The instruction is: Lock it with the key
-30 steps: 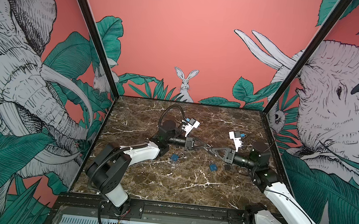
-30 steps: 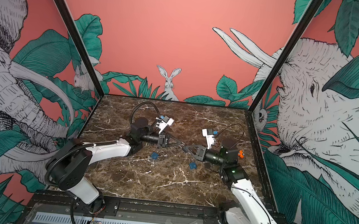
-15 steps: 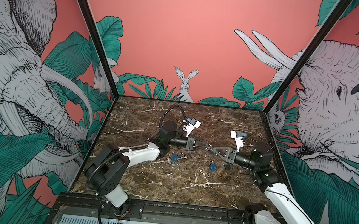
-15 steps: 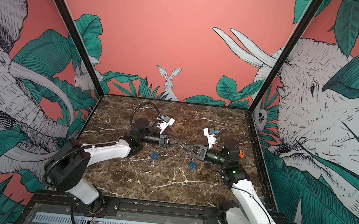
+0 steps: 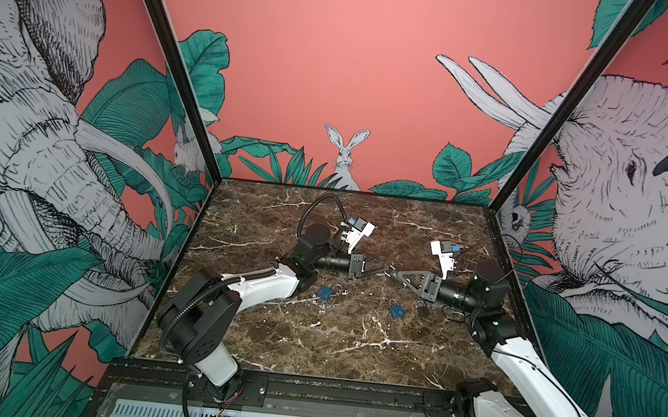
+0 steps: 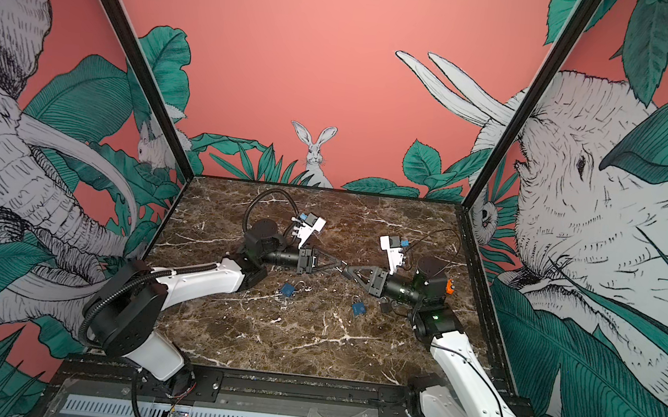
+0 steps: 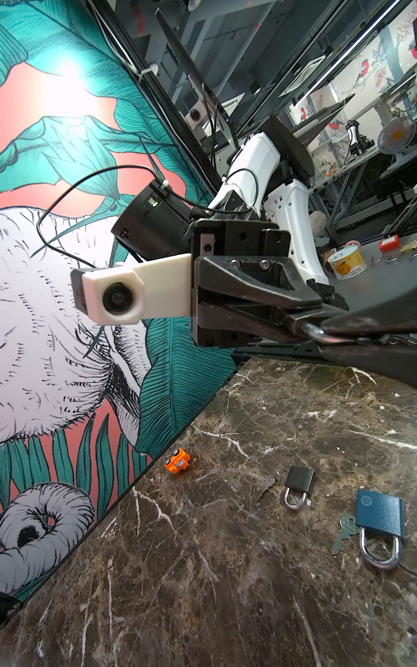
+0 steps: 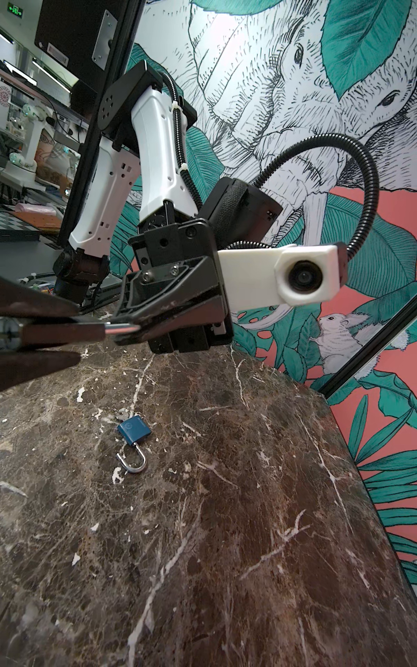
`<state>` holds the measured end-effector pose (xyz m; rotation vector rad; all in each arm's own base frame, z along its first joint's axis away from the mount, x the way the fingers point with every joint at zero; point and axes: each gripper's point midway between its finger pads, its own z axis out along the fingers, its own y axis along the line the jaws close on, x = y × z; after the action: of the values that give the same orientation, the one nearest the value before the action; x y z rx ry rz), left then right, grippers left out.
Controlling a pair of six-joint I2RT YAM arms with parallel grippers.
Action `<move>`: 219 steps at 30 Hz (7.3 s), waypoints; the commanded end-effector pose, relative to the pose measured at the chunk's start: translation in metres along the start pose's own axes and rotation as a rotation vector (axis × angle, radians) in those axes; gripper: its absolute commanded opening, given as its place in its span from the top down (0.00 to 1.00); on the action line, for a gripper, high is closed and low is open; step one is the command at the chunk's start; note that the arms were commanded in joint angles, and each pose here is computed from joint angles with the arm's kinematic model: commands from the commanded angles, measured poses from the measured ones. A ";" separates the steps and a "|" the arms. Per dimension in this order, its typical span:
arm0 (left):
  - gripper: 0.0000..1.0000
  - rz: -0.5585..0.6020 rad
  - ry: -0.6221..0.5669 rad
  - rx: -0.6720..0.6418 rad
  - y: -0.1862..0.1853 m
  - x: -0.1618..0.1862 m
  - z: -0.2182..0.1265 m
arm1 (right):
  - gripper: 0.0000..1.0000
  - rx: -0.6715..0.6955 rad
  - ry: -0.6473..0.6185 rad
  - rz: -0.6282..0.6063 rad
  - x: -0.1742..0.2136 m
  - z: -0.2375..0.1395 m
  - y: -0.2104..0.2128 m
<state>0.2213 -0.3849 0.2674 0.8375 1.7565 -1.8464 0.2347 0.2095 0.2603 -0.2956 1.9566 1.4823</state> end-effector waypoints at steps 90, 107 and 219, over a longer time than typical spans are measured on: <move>1.00 -0.032 -0.017 0.278 -0.032 0.001 0.020 | 0.65 0.000 -0.230 0.027 -0.019 -0.032 -0.026; 1.00 -0.033 -0.031 0.275 -0.030 -0.003 0.022 | 0.66 -0.058 -0.173 -0.036 0.011 -0.046 0.005; 1.00 -0.067 0.029 0.278 -0.010 0.007 0.032 | 0.91 -0.028 -0.155 -0.049 0.011 -0.041 0.003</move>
<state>0.2078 -0.4175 0.2521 0.8836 1.6714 -2.1699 0.2123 0.1751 0.2508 -0.1830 1.8569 1.4625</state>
